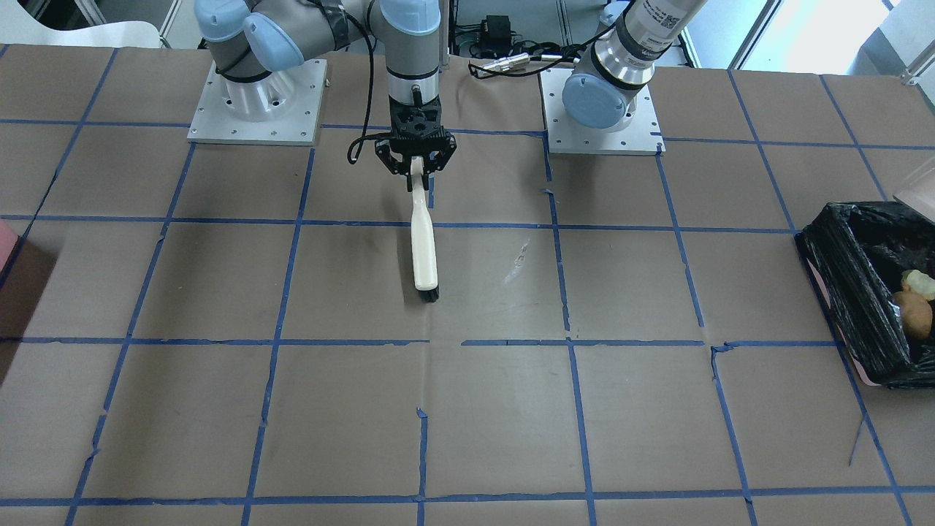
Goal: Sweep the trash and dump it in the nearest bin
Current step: 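Tip the dustpan over the bin while the right gripper lowers the brush, then bring the empty dustpan back while the right gripper releases the brush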
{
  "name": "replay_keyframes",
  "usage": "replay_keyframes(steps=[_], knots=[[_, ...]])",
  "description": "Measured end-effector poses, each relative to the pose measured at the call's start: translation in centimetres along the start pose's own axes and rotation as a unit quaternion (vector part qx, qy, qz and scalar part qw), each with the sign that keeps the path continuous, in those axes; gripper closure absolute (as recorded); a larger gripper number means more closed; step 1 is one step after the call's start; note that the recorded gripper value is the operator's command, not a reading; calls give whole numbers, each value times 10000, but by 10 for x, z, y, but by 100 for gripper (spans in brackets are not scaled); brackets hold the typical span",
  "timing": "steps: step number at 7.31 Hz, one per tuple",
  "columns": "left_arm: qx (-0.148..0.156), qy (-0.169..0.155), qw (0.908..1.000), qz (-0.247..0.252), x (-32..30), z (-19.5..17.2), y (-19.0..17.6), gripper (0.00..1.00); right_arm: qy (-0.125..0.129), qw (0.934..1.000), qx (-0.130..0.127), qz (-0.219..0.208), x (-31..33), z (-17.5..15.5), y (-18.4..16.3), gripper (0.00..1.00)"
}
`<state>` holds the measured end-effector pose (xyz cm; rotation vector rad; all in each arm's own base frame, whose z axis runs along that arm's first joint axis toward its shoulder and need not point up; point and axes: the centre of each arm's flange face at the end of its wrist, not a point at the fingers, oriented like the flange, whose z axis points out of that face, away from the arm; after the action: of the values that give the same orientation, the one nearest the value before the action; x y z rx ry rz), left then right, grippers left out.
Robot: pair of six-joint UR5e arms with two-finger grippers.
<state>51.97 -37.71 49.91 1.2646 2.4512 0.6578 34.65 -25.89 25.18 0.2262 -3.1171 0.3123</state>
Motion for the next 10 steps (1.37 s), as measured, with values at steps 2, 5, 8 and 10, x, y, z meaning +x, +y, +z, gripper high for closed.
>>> replay_keyframes(steps=[2,5,8,10], knots=[[-47,-155,9999,56,-1,-19,-10,92,-52,10000,12,37,-1,-2,-1,68],[178,-596,9976,309,3,-81,-48,92,-67,10000,38,29,-2,-4,-3,68],[1152,-894,9876,589,11,-129,-106,92,-58,10000,32,6,-2,-3,-3,60],[1790,-971,9756,814,9,-149,-163,92,-55,10000,19,20,-2,-3,-2,48]])
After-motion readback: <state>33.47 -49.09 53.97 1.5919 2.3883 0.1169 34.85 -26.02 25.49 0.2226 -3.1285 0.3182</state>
